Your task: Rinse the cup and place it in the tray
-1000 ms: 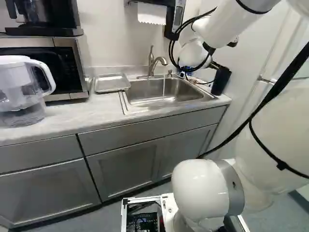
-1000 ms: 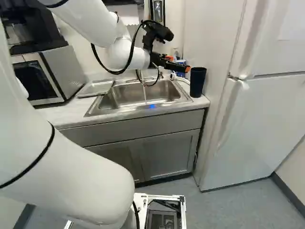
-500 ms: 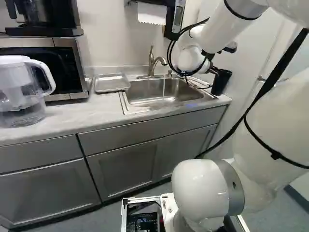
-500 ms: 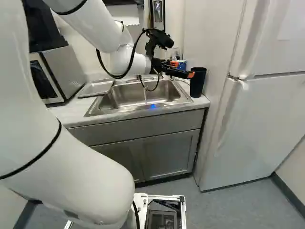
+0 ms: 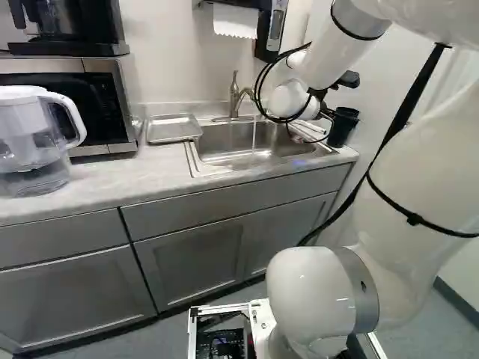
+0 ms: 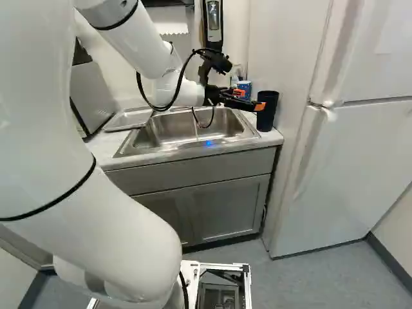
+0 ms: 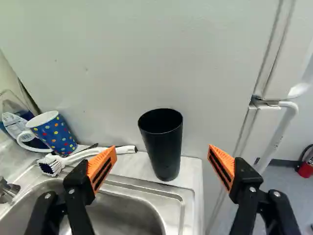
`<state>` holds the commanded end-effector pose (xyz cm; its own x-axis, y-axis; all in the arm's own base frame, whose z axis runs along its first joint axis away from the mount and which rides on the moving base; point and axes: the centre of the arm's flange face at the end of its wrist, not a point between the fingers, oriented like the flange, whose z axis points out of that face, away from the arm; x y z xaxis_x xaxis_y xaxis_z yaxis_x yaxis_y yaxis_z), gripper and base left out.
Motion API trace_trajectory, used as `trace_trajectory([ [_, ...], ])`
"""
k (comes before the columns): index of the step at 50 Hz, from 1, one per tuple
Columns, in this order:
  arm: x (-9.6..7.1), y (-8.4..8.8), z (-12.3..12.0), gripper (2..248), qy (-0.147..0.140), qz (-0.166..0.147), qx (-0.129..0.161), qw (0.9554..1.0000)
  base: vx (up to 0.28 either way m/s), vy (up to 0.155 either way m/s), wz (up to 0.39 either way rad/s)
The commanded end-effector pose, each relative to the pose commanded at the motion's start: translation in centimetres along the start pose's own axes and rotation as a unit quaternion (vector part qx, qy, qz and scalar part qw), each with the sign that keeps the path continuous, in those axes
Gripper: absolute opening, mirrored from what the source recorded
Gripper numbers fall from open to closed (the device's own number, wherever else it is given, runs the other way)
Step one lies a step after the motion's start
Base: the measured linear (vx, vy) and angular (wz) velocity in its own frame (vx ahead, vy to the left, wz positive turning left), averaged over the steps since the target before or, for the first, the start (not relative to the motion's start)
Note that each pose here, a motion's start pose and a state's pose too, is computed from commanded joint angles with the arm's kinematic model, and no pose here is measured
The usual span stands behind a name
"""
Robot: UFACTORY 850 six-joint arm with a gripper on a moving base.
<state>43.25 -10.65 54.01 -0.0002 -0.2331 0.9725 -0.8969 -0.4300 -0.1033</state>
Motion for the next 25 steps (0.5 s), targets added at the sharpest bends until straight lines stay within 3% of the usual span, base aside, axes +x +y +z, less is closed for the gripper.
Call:
trace_trajectory([
  [8, -0.9, -0.4, 0.3, 247, 0.003, -0.008, -0.011, 0.9999, 0.000, 0.000, 0.000],
  [25, -0.7, -1.6, 0.9, 247, 0.012, -0.008, -0.018, 0.9997, 0.000, 0.000, 0.000],
])
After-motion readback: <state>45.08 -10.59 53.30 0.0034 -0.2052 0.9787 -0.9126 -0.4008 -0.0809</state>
